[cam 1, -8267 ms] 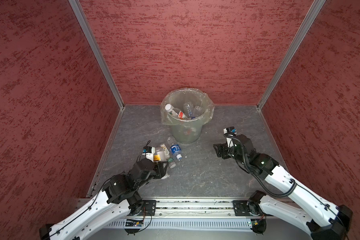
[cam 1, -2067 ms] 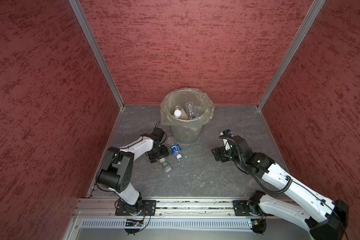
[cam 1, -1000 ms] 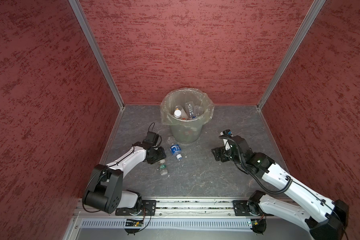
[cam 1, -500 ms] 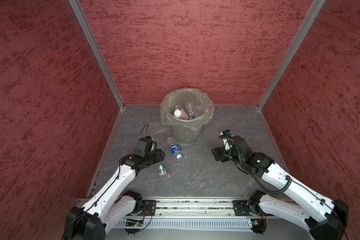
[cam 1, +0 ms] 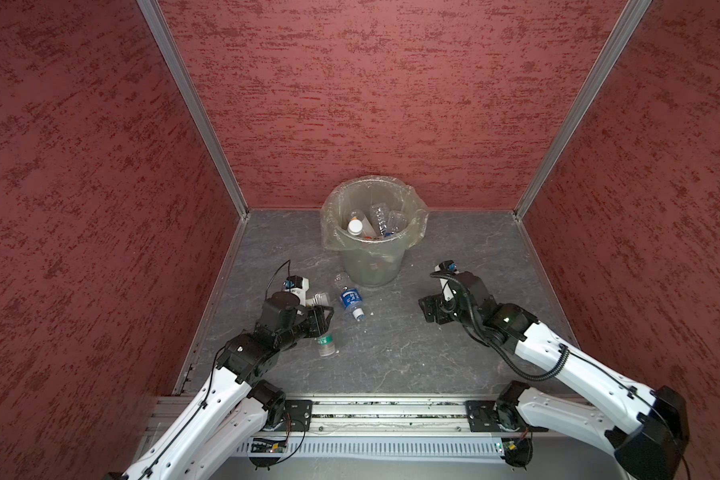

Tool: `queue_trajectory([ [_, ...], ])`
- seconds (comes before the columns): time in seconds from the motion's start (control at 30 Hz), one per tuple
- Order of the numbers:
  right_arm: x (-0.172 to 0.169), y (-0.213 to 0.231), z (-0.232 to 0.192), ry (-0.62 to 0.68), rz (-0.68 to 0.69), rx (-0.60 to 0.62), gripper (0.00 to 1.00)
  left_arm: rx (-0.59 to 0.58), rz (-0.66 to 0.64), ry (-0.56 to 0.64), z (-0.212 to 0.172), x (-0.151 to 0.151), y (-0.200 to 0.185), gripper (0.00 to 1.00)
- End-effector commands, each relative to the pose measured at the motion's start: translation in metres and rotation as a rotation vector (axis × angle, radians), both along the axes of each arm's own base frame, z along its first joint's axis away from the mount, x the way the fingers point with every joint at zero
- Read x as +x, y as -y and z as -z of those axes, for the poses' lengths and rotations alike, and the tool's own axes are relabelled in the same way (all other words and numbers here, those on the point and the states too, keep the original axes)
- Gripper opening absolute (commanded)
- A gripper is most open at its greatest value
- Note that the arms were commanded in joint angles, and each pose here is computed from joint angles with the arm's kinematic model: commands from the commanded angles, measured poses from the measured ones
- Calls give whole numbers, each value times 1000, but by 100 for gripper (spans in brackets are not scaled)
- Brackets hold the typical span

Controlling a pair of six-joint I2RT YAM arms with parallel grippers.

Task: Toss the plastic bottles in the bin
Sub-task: 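Lift the bird-label bottle with the left gripper over the wastebasket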

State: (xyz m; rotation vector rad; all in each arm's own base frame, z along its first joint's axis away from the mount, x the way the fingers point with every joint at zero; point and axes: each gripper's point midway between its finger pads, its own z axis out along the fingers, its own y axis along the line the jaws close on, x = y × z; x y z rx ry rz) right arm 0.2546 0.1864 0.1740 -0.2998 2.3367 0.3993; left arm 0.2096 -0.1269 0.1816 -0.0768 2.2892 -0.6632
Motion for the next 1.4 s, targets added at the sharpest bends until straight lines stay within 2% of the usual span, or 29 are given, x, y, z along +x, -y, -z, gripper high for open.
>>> queue_trajectory([
  [0.0, 6, -7, -11, 57, 10, 45, 90, 12, 2, 70, -22, -3, -4, 49],
  [0.2, 5, -14, -28, 126, -27, 98, 93, 4, 18, 131, -44, -11, -4, 49],
  [0.53, -1, -18, -28, 115, -63, 96, 93, -1, 49, 204, -73, -23, -3, 50],
  [0.77, 1, -17, -22, 102, -51, 76, 93, -31, 52, 358, -141, -38, -17, 51],
  [0.9, 3, -16, -21, 100, -48, 63, 93, -59, 98, 422, -180, -41, -11, 51],
  [1.2, 0, -12, -26, 111, -34, 73, 94, -58, 144, 535, -241, -17, 13, 50],
  [1.37, -1, -10, -32, 123, -30, 80, 94, -80, 184, 590, -287, 28, 54, 50],
])
